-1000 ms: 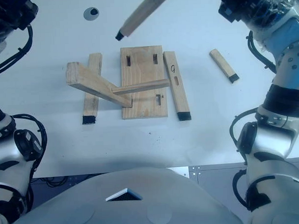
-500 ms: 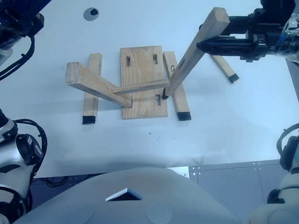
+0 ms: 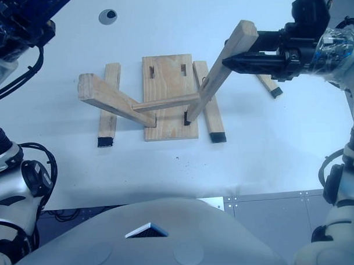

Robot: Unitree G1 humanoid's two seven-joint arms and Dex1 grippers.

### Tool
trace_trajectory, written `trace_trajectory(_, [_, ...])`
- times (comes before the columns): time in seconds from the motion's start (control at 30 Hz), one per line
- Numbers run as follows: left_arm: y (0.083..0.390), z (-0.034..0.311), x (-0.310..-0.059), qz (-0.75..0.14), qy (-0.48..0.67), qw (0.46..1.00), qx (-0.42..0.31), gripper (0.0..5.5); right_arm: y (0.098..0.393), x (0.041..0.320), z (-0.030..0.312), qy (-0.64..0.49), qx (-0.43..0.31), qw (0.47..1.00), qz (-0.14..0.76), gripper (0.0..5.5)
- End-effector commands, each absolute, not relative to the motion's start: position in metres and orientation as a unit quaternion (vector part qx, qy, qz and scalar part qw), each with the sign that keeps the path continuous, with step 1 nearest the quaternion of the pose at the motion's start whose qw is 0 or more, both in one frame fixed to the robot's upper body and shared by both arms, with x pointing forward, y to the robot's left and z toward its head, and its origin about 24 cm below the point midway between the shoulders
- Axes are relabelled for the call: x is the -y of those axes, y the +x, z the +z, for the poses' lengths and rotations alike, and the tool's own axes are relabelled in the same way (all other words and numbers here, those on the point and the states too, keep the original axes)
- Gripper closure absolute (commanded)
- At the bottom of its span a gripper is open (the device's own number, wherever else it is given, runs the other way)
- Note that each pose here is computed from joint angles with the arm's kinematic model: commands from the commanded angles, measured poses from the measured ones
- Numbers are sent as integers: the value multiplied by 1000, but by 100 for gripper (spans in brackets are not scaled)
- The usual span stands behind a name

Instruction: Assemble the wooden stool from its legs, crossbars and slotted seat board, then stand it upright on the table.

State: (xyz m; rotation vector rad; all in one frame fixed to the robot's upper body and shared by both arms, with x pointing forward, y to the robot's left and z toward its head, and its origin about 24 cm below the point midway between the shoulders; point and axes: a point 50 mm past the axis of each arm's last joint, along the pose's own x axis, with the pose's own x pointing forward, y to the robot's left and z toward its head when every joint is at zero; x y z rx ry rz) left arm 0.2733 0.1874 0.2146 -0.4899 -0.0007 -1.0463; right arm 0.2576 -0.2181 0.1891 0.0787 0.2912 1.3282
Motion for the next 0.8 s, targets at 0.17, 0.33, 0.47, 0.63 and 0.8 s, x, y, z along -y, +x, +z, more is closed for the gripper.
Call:
trace_trajectory(0.17, [271, 210, -184, -491, -230, 840, -1, 200, 264, 201, 194, -36, -125, 775, 618, 347])
trace_trajectory(0.33, [268, 209, -183, -492, -231, 839, -1, 200, 260, 191, 196, -97, -128, 757, 634, 347])
trace_trajectory(0.47, [259, 218, -179, -519, -195, 833, -10, 200, 255, 189, 197, -121, -129, 750, 637, 347])
trace_trajectory(0.63, [250, 245, -164, -570, -51, 811, -120, 200, 247, 198, 189, -120, -146, 758, 624, 347])
trace_trajectory(0.8, [249, 272, -120, -591, 126, 745, -282, 200, 243, 194, 179, -114, -147, 766, 616, 347])
